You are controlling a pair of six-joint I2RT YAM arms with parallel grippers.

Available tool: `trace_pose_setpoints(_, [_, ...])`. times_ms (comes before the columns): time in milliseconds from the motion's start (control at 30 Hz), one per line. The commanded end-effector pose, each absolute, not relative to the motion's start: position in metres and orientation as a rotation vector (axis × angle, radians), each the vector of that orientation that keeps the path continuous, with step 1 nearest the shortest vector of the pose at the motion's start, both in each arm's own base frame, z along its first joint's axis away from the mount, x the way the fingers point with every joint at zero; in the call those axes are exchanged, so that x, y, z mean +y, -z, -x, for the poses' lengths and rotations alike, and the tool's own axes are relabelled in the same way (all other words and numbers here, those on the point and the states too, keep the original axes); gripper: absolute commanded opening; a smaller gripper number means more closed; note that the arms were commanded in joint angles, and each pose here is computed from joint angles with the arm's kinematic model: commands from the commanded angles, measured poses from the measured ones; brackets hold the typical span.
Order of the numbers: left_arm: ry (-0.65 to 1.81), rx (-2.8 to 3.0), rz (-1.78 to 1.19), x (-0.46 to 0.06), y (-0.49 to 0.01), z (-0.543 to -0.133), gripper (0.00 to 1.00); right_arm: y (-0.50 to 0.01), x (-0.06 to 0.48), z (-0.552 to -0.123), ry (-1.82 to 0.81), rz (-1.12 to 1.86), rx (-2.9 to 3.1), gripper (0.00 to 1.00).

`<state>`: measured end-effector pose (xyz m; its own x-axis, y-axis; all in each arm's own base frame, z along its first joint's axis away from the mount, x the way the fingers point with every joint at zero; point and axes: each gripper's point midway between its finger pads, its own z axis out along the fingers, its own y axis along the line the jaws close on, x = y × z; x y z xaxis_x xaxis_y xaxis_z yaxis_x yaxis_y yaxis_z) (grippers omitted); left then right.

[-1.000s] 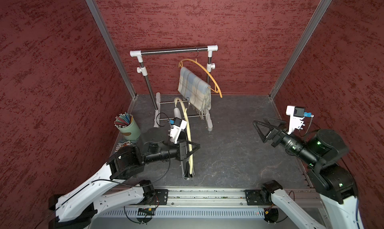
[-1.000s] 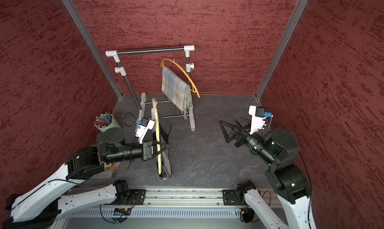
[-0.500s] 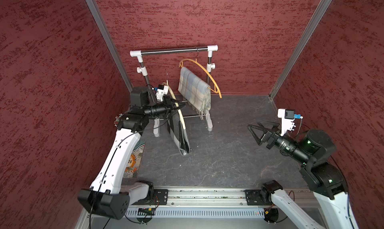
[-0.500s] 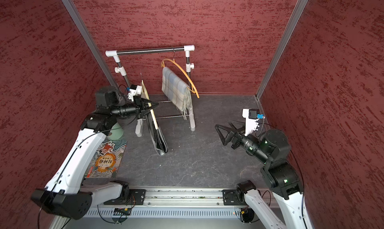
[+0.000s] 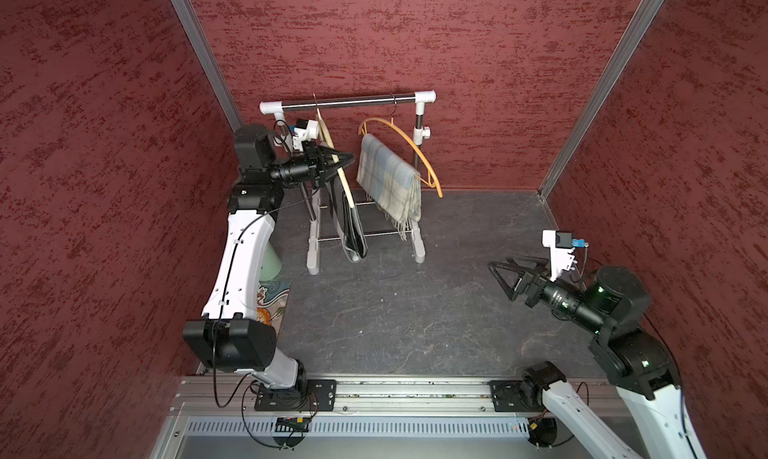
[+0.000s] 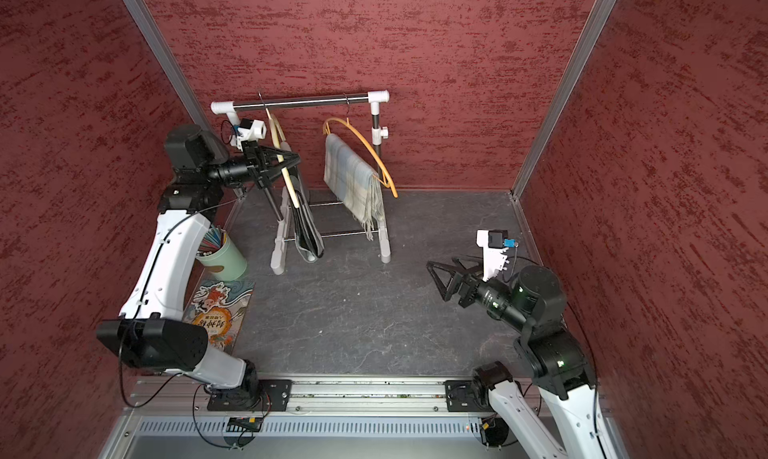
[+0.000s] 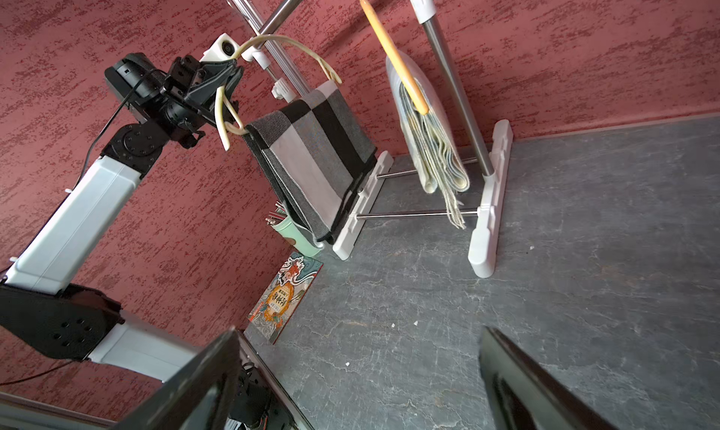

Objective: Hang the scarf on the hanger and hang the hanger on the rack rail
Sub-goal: Place the hanger at the clothesline, then reset both arms

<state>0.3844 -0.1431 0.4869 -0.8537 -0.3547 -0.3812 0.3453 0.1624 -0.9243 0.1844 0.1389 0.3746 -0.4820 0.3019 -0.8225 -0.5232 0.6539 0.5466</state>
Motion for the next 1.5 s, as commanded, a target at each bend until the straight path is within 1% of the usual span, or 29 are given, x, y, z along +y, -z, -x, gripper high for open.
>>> trace_pose_setpoints(0, [1.688,1.820,-0.149,-0.132,-0.516,-0.384,0.00,-0.393,0.140,-0.181,-0.996,0.205,1.783,0.98])
trace_pose_setpoints(100, [1.696,1.839,-0.103,-0.122,-0.502,-0.397,0.00,-0.391,0.140,-0.182,-0.996,0.196,1.791,0.98])
trace_pose_setpoints(200, [1.713,1.863,-0.045,-0.116,-0.475,-0.406,0.00,-0.387,0.139,-0.184,-0.999,0.181,1.805,0.98])
trace_pose_setpoints(233, [1.720,1.870,-0.022,-0.114,-0.465,-0.409,0.09,-0.387,0.139,-0.185,-1.001,0.176,1.807,0.98])
trace_pose_setpoints(267, [1.727,1.877,0.001,-0.111,-0.455,-0.411,0.26,-0.386,0.140,-0.185,-1.005,0.175,1.810,0.98])
trace_pose_setpoints(300, [1.731,1.887,0.025,-0.108,-0.444,-0.413,0.49,-0.385,0.141,-0.186,-1.008,0.173,1.814,0.98])
trace_pose_setpoints(333, [1.727,1.896,0.038,-0.107,-0.435,-0.409,0.65,-0.384,0.141,-0.187,-1.009,0.174,1.817,0.98])
trace_pose_setpoints(367, [1.714,1.905,0.054,-0.106,-0.426,-0.404,0.84,-0.382,0.141,-0.188,-1.008,0.173,1.821,0.98])
trace_pose_setpoints(400, [1.687,1.919,0.064,-0.105,-0.414,-0.399,0.98,-0.380,0.141,-0.189,-1.005,0.171,1.827,0.98])
trace_pose_setpoints(433, [1.648,1.925,0.060,-0.105,-0.408,-0.390,1.00,-0.377,0.141,-0.190,-1.000,0.168,1.834,0.98])
trace_pose_setpoints(500, [1.551,1.926,0.057,-0.102,-0.395,-0.368,1.00,-0.364,0.141,-0.195,-0.981,0.170,1.857,0.98])
trace_pose_setpoints(567, [1.376,1.961,0.203,-0.084,-0.364,-0.358,1.00,-0.340,0.140,-0.206,-0.932,0.165,1.896,0.98])
trace_pose_setpoints(600, [1.254,1.952,0.241,-0.074,-0.356,-0.345,1.00,-0.324,0.135,-0.214,-0.885,0.132,1.928,0.98])
trace_pose_setpoints(667, [0.980,1.963,0.357,-0.049,-0.318,-0.329,1.00,-0.290,0.117,-0.233,-0.742,0.016,1.999,0.98])
trace_pose_setpoints(767, [0.638,1.952,0.522,-0.011,-0.272,-0.291,1.00,-0.246,0.088,-0.258,-0.533,-0.144,2.066,0.98])
trace_pose_setpoints(867, [0.390,1.948,0.652,0.022,-0.223,-0.264,1.00,-0.222,0.067,-0.277,-0.384,-0.247,2.048,0.98])
trace_pose_setpoints(967, [0.216,1.930,0.691,0.044,-0.190,-0.253,1.00,-0.214,0.049,-0.294,-0.227,-0.253,1.972,0.98])
trace_pose_setpoints(1067, [0.090,1.876,0.695,0.060,-0.166,-0.256,1.00,-0.205,0.032,-0.311,-0.028,-0.209,1.920,0.98])
trace_pose_setpoints(1200, [0.014,1.750,0.654,0.074,-0.160,-0.269,1.00,-0.151,0.006,-0.333,0.281,-0.164,1.913,0.98])
trace_pose_setpoints(1300, [0.021,1.682,0.620,0.078,-0.148,-0.286,1.00,-0.135,0.002,-0.354,0.301,-0.168,1.916,0.98])
trace_pose_setpoints(1333, [0.003,1.712,0.594,0.076,-0.137,-0.293,1.00,-0.142,0.009,-0.365,0.264,-0.142,1.860,0.98])
trace_pose_setpoints(1400, [-0.005,1.708,0.553,0.076,-0.140,-0.313,1.00,-0.152,0.014,-0.383,0.203,-0.098,1.776,0.98])
trace_pose_setpoints(1467, [-0.004,1.697,0.466,0.068,-0.142,-0.335,1.00,-0.141,0.012,-0.397,0.239,-0.065,1.783,0.98])
